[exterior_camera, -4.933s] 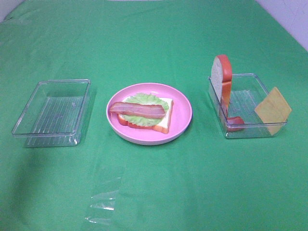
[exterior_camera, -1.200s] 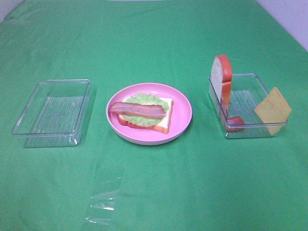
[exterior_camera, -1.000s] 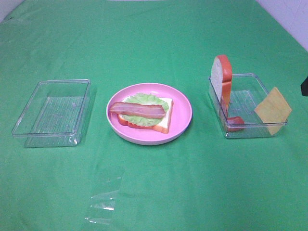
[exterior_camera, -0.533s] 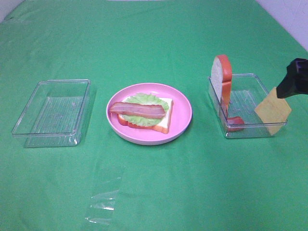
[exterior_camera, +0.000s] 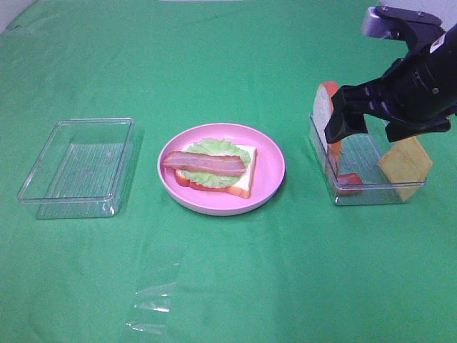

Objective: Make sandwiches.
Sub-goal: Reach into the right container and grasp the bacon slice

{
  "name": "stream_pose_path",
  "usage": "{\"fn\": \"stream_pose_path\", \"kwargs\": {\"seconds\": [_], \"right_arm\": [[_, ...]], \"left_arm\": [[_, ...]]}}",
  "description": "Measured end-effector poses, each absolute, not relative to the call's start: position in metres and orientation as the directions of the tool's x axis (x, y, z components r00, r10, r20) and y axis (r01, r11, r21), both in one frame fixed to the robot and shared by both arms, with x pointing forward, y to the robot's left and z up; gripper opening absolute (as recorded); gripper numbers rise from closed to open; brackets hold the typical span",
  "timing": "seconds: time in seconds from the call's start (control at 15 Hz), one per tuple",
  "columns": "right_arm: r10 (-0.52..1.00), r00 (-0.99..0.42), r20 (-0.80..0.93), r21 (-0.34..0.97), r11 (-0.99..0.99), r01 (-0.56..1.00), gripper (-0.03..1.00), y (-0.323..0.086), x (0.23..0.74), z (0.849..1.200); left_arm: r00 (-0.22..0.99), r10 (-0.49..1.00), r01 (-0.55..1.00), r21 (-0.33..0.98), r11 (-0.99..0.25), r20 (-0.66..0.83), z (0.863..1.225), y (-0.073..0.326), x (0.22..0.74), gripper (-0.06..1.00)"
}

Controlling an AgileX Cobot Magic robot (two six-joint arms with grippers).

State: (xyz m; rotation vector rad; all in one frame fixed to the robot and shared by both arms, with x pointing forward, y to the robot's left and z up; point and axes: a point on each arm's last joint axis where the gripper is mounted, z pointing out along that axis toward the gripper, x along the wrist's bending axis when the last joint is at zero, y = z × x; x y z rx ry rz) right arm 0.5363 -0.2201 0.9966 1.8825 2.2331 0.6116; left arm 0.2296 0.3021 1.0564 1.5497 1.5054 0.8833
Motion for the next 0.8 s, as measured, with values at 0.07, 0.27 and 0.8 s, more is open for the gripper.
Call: {"fn": "stream_pose_path", "kwargs": {"seconds": [0.07, 0.27, 0.8], "right_arm": [[0.971, -0.191, 0.142, 0.397, 0.121, 0.910, 0.87, -0.219, 0.540, 0.994], [0.973, -0.192, 0.128, 0.372, 0.132, 0.919, 0.87, -0.217, 0.555, 0.981], [0.976, -0.196, 0.091, 0.336, 0.155, 0.929, 0.87, -0.213, 0.585, 0.935]], "left_arm": [[0.054, 0.998, 0.451, 0.893, 0.012, -0.041, 1.056, 0.302, 0.230, 0.99], [0.054, 0.998, 0.451, 0.893, 0.012, -0.041, 1.056, 0.302, 0.230, 0.99], [0.054, 0.998, 0.451, 0.893, 0.012, -0.041, 1.056, 0.302, 0.230, 0.99]]}}
